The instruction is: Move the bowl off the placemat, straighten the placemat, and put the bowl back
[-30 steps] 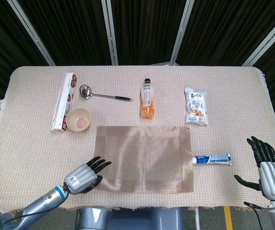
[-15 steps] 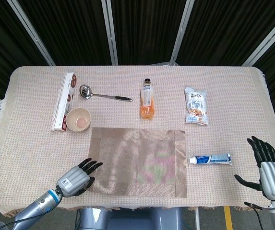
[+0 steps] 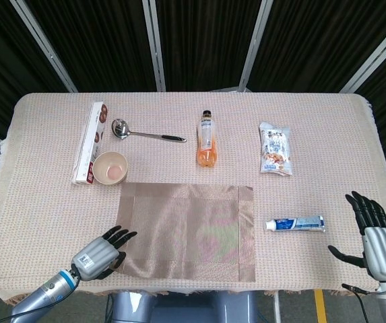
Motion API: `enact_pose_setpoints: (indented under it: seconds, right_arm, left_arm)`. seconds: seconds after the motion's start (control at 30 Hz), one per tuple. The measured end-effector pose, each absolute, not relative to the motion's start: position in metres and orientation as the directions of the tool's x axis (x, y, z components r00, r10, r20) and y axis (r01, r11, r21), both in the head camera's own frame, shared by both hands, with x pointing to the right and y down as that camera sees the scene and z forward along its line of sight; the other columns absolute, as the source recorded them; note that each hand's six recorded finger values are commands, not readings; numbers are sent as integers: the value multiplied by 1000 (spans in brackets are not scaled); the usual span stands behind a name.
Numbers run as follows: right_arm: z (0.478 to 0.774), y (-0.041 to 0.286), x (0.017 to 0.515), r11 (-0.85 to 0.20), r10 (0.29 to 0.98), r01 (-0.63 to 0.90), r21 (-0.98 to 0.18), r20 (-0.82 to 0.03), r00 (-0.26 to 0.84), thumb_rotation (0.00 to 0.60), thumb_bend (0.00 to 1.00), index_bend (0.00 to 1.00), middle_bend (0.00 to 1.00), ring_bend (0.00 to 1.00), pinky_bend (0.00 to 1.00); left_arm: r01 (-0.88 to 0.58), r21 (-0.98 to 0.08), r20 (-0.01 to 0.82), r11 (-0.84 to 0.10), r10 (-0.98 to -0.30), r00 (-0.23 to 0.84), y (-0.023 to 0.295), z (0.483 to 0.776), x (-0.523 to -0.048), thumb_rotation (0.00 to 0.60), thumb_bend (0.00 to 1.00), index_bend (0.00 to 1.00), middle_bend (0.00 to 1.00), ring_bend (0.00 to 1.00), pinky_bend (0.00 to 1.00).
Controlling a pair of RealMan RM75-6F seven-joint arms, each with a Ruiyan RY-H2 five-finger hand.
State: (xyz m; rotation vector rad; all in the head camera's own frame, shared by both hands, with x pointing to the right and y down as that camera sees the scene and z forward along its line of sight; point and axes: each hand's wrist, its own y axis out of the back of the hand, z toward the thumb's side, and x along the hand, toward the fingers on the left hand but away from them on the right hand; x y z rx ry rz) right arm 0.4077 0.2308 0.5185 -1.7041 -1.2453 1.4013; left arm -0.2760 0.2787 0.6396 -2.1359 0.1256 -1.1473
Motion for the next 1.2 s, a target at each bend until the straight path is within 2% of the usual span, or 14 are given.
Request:
enact_pose_setpoints:
  seconds: [0.23, 0.57, 0.6, 0.63, 0.67, 0.7, 0.73, 0.77, 0.8, 1.03, 1.2]
  right_arm:
    - [518, 231, 408, -379, 919, 287, -880, -395, 2, 600, 0, 0, 0, 0, 0]
    - [518, 231, 408, -379, 919, 287, -880, -395, 3, 600, 0, 0, 0, 0, 0]
    - [518, 231, 408, -379, 919, 288, -880, -395, 3, 600, 0, 0, 0, 0, 0]
    - [518, 231, 408, -379, 919, 287, -880, -395, 4, 600, 0, 0, 0, 0, 0]
    - [518, 231, 408, -380, 919, 287, -880, -395, 4, 600, 0, 0, 0, 0, 0]
    - [518, 231, 407, -380, 918, 287, -879, -395, 4, 600, 0, 0, 0, 0, 0]
    - [518, 231, 407, -380, 918, 287, -879, -396, 4, 600, 0, 0, 0, 0, 0]
    - [518, 231, 407, -380, 918, 287, -879, -396, 4, 600, 0, 0, 0, 0, 0]
    - [518, 231, 407, -381, 918, 286, -879, -396, 4, 600, 0, 0, 0, 0, 0]
    - [519, 232, 406, -381, 918, 285, -879, -396, 7, 600, 0, 0, 0, 0, 0]
    - [518, 232, 404, -383, 918, 284, -879, -396, 15, 600, 0, 0, 0, 0, 0]
  left_arm:
    - [240, -593, 706, -769, -354, 614, 289, 638, -272, 600, 446, 702, 0, 0, 0]
    - [258, -606, 712, -753, -367, 599, 285, 640, -277, 600, 442, 684, 0, 0, 0]
    - [258, -605, 713, -753, -368, 597, 285, 640, -277, 600, 420, 659, 0, 0, 0]
    - [259, -604, 714, -754, -368, 596, 285, 640, -278, 600, 341, 587, 0, 0, 0]
    - [260, -602, 716, -755, -366, 595, 285, 641, -278, 600, 208, 433, 0, 0, 0]
    - [261, -600, 717, -756, -364, 594, 285, 641, -279, 600, 142, 337, 0, 0, 0]
    - [263, -597, 719, -758, -361, 594, 285, 641, -279, 600, 32, 157, 0, 0, 0]
    - [264, -593, 721, -761, -356, 594, 286, 641, -279, 600, 0, 41, 0, 0, 0]
    - [263, -588, 723, -765, -351, 596, 287, 641, -279, 600, 0, 4, 0, 0, 0]
    - [223, -559, 721, -799, -335, 607, 287, 634, -286, 600, 0, 0, 0, 0, 0]
    - [139, -570, 691, -810, -381, 615, 274, 617, -297, 600, 0, 0, 0, 0, 0]
